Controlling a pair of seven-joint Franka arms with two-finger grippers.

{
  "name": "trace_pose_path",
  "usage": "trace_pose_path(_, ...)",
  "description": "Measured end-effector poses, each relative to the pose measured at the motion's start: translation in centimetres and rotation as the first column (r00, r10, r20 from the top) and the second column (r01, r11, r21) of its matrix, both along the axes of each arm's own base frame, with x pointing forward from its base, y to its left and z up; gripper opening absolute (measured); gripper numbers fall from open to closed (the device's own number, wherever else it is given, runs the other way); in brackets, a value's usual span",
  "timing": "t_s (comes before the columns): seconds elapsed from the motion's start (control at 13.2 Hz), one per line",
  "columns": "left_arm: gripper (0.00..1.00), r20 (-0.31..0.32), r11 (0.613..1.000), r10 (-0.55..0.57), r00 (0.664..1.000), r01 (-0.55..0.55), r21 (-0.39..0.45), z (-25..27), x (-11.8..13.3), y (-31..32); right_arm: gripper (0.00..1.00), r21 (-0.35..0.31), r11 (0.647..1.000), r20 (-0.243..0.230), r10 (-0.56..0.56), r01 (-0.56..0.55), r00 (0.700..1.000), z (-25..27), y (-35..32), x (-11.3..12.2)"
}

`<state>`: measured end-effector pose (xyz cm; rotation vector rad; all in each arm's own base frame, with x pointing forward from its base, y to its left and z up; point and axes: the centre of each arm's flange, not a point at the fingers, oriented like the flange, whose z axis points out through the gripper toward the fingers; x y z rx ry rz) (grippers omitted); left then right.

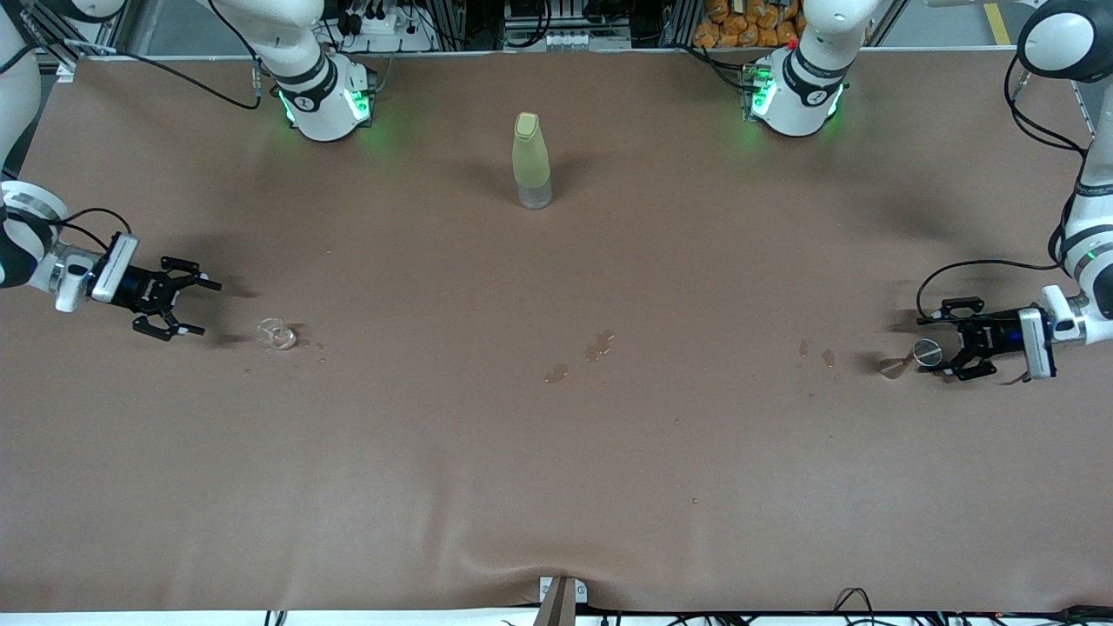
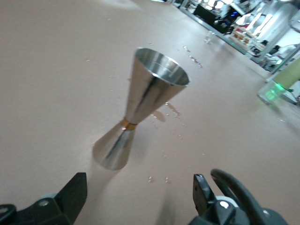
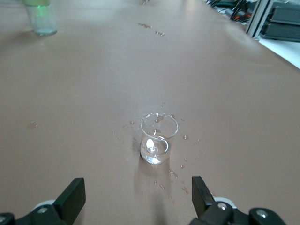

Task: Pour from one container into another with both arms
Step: 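Lower the right gripper to the beaker while the left gripper reaches the jigger, then grasp the beaker with the right gripper while the left gripper grasps the jigger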

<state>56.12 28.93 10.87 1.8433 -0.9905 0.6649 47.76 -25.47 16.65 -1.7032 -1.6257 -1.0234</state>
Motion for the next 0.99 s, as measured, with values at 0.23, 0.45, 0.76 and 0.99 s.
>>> trace_pose_path(0.23, 1.0, 0.036, 0.999, -0.022, 0.999, 0.023, -0.037, -1.0, -0.3, -0.7, 1.0, 0.08, 0.996, -0.006, -0.041, 0.041, 0.999, -2.7, 0.5, -0.4)
trace_pose_path(0.45, 1.0, 0.077, 0.998, -0.041, 0.996, 0.045, -0.048, -0.3, 0.5, -1.3, 1.0, 0.149, 0.986, -0.013, -0.079, 0.08, 0.997, -4.9, 0.9, -0.8)
trace_pose_path(0.76, 1.0, 0.214, 0.992, -0.068, 0.974, 0.09, -0.092, 1.0, 1.7, -2.3, 1.0, 0.214, 0.972, -0.011, -0.097, 0.097, 0.995, -6.8, 1.4, -0.5)
trace_pose_path(0.99, 1.0, 0.284, 0.989, -0.076, 0.956, 0.11, -0.104, 1.2, 2.0, -2.6, 1.0, 0.243, 0.965, -0.023, -0.097, 0.1, 0.995, -8.4, 1.7, -0.4)
